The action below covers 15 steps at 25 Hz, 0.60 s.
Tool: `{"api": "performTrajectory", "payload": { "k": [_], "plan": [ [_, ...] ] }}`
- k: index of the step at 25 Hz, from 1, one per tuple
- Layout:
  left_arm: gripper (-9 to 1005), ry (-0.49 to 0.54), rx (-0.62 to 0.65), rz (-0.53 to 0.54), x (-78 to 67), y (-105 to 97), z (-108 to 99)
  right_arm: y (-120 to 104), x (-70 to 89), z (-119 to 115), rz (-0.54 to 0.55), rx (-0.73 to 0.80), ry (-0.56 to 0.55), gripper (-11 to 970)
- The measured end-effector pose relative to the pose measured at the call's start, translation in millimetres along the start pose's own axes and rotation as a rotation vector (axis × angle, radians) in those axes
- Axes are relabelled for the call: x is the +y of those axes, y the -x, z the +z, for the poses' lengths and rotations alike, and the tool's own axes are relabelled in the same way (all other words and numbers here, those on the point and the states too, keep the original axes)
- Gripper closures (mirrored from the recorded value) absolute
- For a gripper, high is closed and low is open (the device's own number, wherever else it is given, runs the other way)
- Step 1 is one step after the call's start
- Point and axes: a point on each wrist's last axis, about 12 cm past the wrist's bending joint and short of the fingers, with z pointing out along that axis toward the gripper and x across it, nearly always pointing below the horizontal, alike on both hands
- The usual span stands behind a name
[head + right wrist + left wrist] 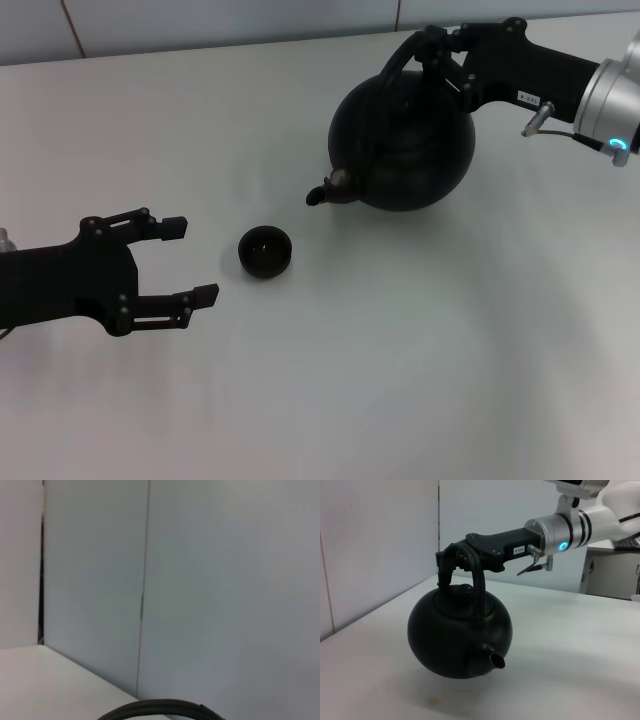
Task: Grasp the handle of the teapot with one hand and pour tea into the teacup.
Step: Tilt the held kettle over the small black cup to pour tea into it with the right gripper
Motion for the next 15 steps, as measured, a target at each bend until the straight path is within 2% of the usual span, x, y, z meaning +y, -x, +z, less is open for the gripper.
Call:
{"api": "performTrajectory", "payload": {
  "k": [15],
  "plan": [
    [133, 0.01, 0.0, -0.019, -3.8, -6, -3, 30, -0.2, 31, -0.157, 0.057, 0.081, 831]
  ]
}}
